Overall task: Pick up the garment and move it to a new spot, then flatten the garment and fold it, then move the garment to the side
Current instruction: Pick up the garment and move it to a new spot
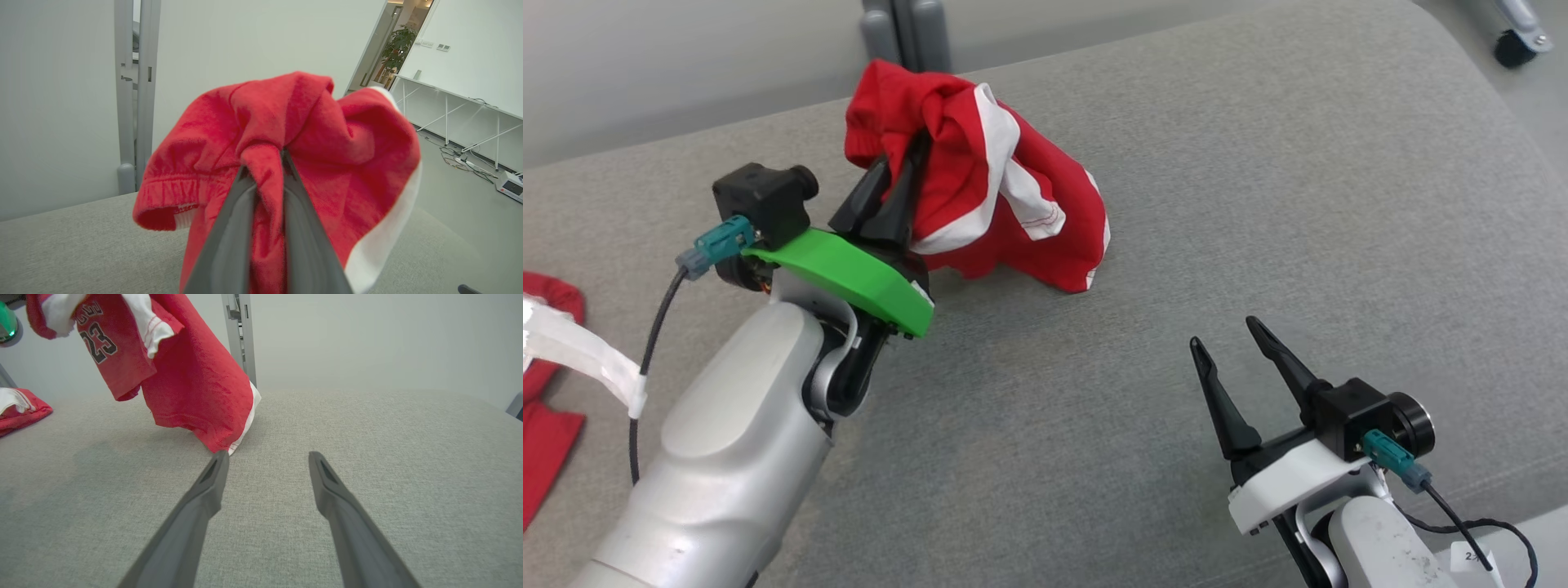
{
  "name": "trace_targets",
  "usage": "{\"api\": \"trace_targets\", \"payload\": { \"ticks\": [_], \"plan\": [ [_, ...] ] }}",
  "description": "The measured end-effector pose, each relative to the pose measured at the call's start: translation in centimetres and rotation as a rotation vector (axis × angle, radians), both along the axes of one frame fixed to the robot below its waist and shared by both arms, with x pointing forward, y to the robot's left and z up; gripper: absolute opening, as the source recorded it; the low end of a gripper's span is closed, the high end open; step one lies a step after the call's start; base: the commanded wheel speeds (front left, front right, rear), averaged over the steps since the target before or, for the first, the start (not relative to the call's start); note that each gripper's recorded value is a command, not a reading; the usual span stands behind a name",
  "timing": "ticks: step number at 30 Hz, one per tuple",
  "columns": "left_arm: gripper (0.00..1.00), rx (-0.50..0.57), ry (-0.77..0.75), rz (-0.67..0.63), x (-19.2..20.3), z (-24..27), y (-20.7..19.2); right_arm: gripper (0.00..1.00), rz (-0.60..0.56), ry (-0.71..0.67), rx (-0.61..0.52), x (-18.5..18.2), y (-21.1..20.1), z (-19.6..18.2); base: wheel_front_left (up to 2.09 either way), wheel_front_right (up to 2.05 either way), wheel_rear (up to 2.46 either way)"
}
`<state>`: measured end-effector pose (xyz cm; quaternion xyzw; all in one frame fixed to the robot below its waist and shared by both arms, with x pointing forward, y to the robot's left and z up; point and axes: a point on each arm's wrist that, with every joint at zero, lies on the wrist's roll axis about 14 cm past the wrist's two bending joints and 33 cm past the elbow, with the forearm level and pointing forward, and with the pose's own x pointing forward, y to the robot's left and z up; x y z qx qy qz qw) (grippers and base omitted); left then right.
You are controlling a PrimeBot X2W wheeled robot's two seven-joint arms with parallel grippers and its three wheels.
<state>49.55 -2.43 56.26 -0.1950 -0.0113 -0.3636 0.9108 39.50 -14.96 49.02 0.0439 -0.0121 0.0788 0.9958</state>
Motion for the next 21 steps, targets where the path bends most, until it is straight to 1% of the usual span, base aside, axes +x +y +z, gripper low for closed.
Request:
{"api": "trace_targets", "payload": {
  "ticks": [3,4,5,8,10,14,17,21],
  "plan": [
    [0.0,-0.017,0.057,-0.031,-0.7,-1.7,-1.9,1.0,-0.049,0.001,-0.003,-0.8,-1.6,0.1,0.0,0.0,0.0],
    [0.46,-0.016,0.08,-0.032,-0.9,-2.5,-2.1,1.0,-0.063,-0.001,-0.006,-1.0,-2.1,0.2,0.0,0.0,0.0],
    [1.0,-0.001,0.096,-0.036,-1.1,-3.4,-2.3,1.0,-0.073,-0.002,-0.008,-1.2,-2.4,0.2,0.0,0.0,0.0],
    [1.0,0.06,0.143,-0.046,-2.1,-6.5,-2.5,1.0,-0.101,-0.003,-0.011,-1.5,-3.3,0.3,0.0,0.0,0.0],
    [1.0,0.093,0.16,-0.025,-2.4,-8.0,-1.6,1.0,-0.111,-0.004,-0.008,-1.6,-3.6,0.3,0.0,0.0,0.0],
    [1.0,0.154,0.192,0.068,-2.8,-10.5,2.2,1.0,-0.114,-0.007,0.008,-1.3,-3.6,0.4,0.0,0.0,0.0],
    [1.0,0.16,0.227,0.151,-3.4,-11.7,5.1,1.0,-0.109,-0.019,0.025,-1.0,-3.4,0.8,0.0,0.0,0.0],
    [1.0,0.176,0.204,0.278,-3.5,-11.3,9.5,1.0,-0.094,-0.038,0.029,-0.6,-3.0,1.3,0.0,0.0,0.0]
  ]
}}
